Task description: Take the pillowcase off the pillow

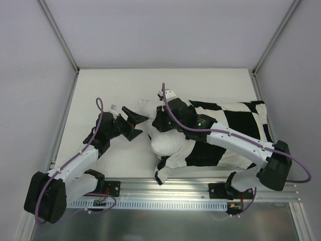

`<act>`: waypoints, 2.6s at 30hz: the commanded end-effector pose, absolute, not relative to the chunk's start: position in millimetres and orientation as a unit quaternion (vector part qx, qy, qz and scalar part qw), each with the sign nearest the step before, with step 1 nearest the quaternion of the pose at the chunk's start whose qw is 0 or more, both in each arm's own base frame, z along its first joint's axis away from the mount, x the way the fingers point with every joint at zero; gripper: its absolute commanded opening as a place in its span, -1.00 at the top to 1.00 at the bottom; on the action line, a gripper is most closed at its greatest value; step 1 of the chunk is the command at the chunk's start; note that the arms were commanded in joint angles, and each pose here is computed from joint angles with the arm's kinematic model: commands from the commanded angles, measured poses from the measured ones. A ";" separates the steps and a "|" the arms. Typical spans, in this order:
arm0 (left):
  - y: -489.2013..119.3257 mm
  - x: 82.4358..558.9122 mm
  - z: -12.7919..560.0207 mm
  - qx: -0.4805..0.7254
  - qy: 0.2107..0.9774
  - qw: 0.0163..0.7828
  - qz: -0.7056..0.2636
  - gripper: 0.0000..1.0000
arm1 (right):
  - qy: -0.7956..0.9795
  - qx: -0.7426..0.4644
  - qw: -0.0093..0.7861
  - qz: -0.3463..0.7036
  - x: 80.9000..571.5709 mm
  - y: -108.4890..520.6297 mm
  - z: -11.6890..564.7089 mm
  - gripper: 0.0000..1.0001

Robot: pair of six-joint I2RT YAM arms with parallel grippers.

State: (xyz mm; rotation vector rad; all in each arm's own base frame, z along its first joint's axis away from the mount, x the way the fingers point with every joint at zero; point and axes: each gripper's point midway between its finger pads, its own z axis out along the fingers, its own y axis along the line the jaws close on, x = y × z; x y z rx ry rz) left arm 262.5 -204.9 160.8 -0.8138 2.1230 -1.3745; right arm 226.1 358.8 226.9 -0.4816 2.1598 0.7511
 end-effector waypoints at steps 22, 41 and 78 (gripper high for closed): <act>-243.0 293.5 189.1 -0.260 0.763 0.222 -0.548 -0.97 | 0.819 -0.201 0.393 0.366 212.5 391.5 259.4 0.99; -195.7 305.3 181.5 -0.259 0.792 0.246 -0.495 1.00 | 0.848 -0.169 0.480 0.147 239.1 247.3 295.5 -0.83; 0.9 328.1 209.5 -0.410 0.743 0.355 -0.391 1.00 | 0.865 0.335 0.329 0.175 230.1 20.6 103.7 0.99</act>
